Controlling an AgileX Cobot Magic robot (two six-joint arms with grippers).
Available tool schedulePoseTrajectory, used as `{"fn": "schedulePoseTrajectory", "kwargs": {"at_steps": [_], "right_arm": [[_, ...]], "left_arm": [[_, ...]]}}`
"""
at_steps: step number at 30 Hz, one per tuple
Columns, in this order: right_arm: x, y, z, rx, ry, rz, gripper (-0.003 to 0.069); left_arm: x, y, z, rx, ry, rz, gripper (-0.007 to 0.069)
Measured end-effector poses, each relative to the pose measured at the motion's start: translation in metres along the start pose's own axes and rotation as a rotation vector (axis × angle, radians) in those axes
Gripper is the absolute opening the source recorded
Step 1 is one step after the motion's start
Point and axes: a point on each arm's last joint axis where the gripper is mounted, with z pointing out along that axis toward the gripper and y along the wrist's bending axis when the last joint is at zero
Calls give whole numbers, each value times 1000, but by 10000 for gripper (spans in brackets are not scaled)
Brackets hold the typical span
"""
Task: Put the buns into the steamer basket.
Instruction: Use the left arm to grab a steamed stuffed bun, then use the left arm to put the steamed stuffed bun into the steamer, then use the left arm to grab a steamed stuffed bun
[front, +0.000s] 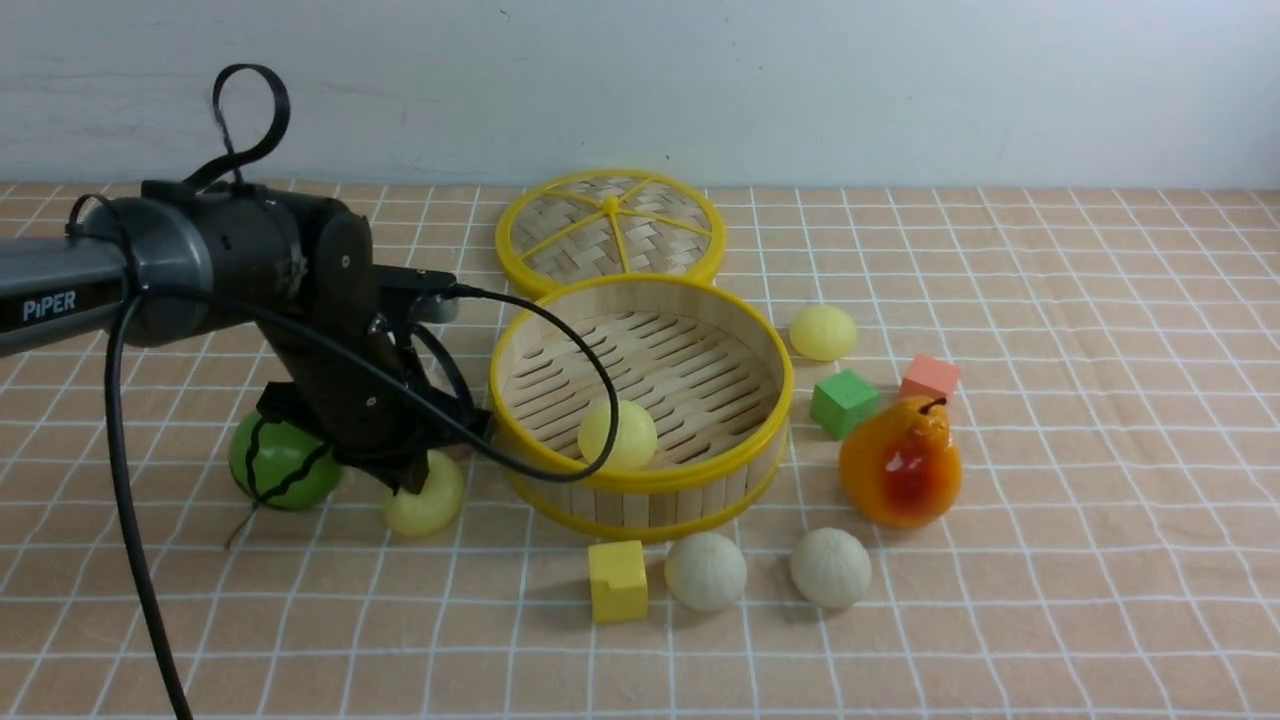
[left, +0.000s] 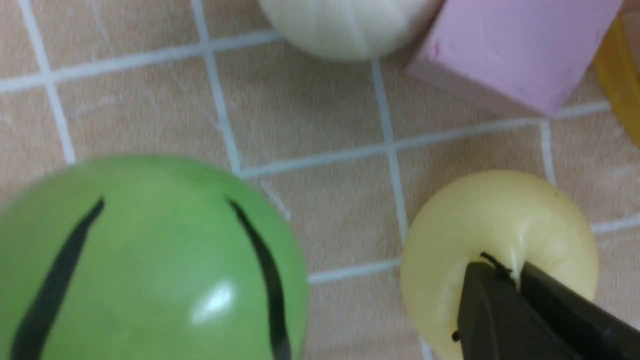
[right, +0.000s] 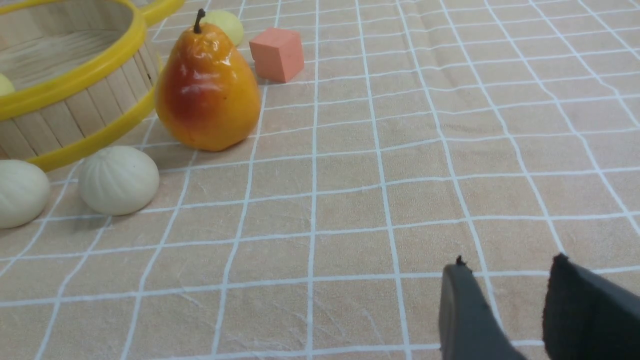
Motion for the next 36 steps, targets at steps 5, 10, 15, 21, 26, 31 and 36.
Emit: {"fn": "schedulePoseTrajectory", "kwargs": {"at_steps": [5,10,15,21,26,31,36], "right_arm": [[0,0,0,0,0,0,239],[0,0,0,0,0,0,239],[0,0,0,0,0,0,239],[0,0,0,0,0,0,239],[0,0,0,0,0,0,239],[0,0,0,0,0,0,239],[0,0,0,0,0,0,239]], "left_arm": [[-1,-9,-34,13,-3,16,-13],[-28,-41,-93,71,-228,74,-13],[-52,-50,-85,96,-269,70,-13],[-74,-60,-30,148,-233,75,-13],[-83,-63,7,148,-198,71,-3],[-86,-61,11,119,-191,88,115],[-88,-61,-9,119,-171,95,351]]}}
